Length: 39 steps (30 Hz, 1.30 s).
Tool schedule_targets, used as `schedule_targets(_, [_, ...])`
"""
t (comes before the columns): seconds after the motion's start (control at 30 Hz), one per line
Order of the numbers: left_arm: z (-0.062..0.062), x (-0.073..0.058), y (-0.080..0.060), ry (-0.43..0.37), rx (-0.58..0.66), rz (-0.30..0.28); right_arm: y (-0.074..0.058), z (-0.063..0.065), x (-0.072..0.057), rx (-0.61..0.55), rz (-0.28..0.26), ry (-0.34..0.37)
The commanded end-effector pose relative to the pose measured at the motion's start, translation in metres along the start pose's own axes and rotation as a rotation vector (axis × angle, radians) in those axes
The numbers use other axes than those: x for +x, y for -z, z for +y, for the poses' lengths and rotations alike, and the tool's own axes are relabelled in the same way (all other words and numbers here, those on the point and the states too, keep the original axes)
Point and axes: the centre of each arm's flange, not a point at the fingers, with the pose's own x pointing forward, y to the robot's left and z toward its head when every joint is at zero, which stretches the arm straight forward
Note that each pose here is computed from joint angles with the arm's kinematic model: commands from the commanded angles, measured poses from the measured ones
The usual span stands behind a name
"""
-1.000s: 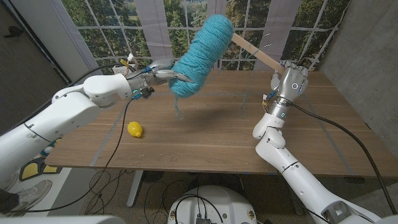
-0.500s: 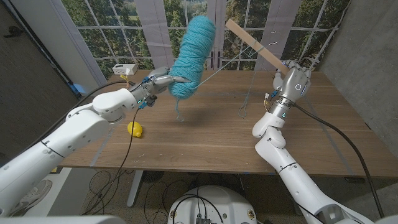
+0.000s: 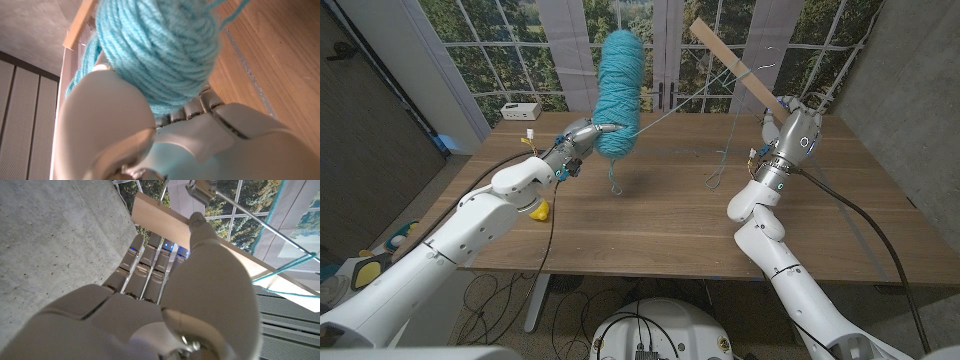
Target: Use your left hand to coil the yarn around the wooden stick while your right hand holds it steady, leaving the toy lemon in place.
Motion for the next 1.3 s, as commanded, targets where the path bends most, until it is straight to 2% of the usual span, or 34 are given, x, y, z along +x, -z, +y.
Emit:
schedule_targets(0.03, [0.006,0.017,0.001,-0.066,-0.064,0.026,0.008,-0.006,0.003,0.184,-0.152,-0.092])
schedule_targets(0.4, [0.01,0.026,-0.018,-0.106,-0.041,0.027,-0.007,-0.013,-0.002,0.276,-0.274,-0.154])
schedule_targets(0.6, [0.009,0.029,-0.035,-0.097,-0.003,0.03,-0.017,-0.017,-0.006,0.241,-0.351,-0.167])
schedule_targets(0.73, [0.01,0.029,-0.052,-0.116,0.043,0.03,-0.02,-0.018,-0.01,0.224,-0.382,-0.18])
schedule_targets(0.9, [0.012,0.03,-0.076,-0.119,0.136,0.057,-0.025,-0.02,-0.018,0.173,-0.437,-0.185])
schedule_targets(1.13, [0.011,0.029,-0.117,-0.168,0.283,0.053,-0.029,-0.017,-0.027,0.103,-0.494,-0.191])
schedule_targets(1.3, [0.011,0.03,-0.146,-0.184,0.397,0.08,-0.031,-0.013,-0.033,0.068,-0.53,-0.206])
